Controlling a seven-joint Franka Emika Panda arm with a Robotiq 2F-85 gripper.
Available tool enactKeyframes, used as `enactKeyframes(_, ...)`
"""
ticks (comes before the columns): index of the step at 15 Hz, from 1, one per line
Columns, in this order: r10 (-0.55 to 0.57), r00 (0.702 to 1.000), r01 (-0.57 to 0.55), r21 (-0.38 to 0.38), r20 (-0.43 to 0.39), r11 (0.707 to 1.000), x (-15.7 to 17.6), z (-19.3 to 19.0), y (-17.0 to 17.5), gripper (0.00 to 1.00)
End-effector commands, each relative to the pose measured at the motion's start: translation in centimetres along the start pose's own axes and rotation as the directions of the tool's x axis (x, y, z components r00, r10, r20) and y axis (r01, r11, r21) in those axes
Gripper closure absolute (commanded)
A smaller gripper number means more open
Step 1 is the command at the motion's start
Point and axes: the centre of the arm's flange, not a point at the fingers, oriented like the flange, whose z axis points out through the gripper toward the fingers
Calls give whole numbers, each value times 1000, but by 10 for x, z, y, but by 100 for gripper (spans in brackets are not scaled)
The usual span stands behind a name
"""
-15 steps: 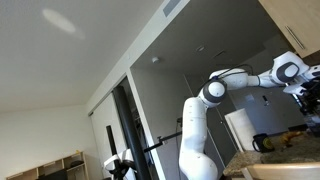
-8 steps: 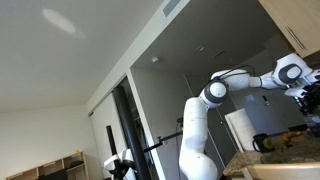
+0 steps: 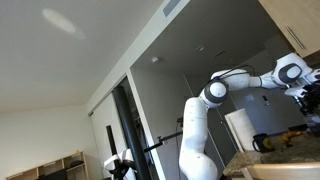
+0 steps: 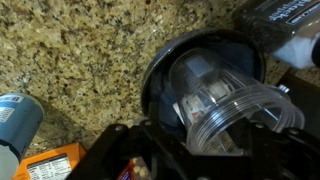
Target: Take the bottle out of the bowl and put it on the countertop
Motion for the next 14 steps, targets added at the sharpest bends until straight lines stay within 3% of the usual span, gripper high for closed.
enactKeyframes(1,-12,1000,12,-4,-15,1000,2,0,2,61)
enactKeyframes(5,-14,1000,14,-14,-26,1000,3,-1,2,90)
enactKeyframes(7,-21,999,20,-35,-46,999,5,-7,2,99)
enactKeyframes(10,-42,983,40,-15,-181,999,12,-56,-3,96)
enactKeyframes(12,12,964,-2,38,-267,999,11,-96,-4,96)
enactKeyframes(14,8,953,10,58,-304,998,14,-143,-7,96)
